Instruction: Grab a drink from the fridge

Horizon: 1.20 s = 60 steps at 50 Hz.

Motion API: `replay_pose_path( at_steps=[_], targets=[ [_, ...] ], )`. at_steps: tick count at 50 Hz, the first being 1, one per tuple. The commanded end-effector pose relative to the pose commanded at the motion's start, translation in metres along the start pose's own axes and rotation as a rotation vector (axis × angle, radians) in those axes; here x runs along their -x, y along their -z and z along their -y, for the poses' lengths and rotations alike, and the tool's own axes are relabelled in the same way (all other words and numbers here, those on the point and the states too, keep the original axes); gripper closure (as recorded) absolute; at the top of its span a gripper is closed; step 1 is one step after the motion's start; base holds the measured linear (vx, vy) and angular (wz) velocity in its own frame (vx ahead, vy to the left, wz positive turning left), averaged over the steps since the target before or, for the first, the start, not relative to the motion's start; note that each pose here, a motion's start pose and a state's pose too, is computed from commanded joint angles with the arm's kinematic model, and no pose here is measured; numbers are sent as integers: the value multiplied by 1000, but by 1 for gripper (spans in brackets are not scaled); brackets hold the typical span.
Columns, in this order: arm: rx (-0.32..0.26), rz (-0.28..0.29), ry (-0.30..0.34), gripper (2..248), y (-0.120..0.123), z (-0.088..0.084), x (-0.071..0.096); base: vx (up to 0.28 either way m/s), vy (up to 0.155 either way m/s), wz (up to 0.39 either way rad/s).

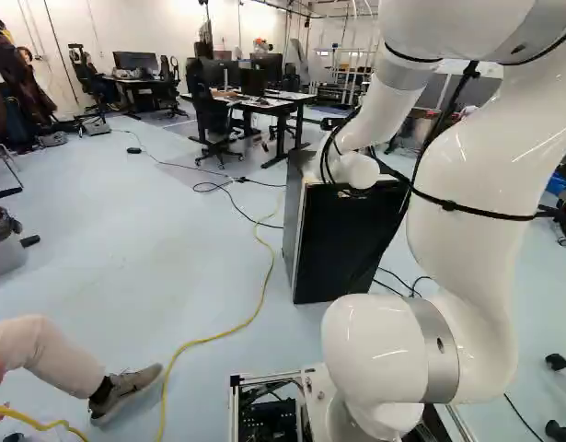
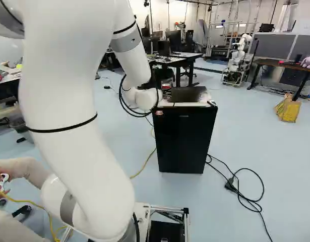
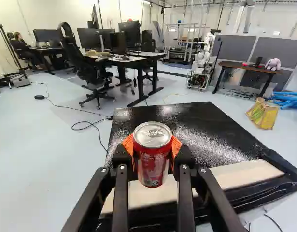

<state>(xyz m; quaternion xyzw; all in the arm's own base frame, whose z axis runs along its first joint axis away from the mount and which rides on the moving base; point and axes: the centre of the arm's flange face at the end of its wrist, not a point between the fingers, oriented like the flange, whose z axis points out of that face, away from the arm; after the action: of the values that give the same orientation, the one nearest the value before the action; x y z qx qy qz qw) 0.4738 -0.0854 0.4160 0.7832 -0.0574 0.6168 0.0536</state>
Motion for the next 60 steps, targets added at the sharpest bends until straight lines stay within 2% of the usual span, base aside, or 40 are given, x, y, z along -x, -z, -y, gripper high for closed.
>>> replay_pose_path(
  at_steps=[30,60],
  targets=[
    [-74,45,12,157,95,35,37,0,0,0],
    [-127,78,24,157,163,49,75,0,0,0]
  ],
)
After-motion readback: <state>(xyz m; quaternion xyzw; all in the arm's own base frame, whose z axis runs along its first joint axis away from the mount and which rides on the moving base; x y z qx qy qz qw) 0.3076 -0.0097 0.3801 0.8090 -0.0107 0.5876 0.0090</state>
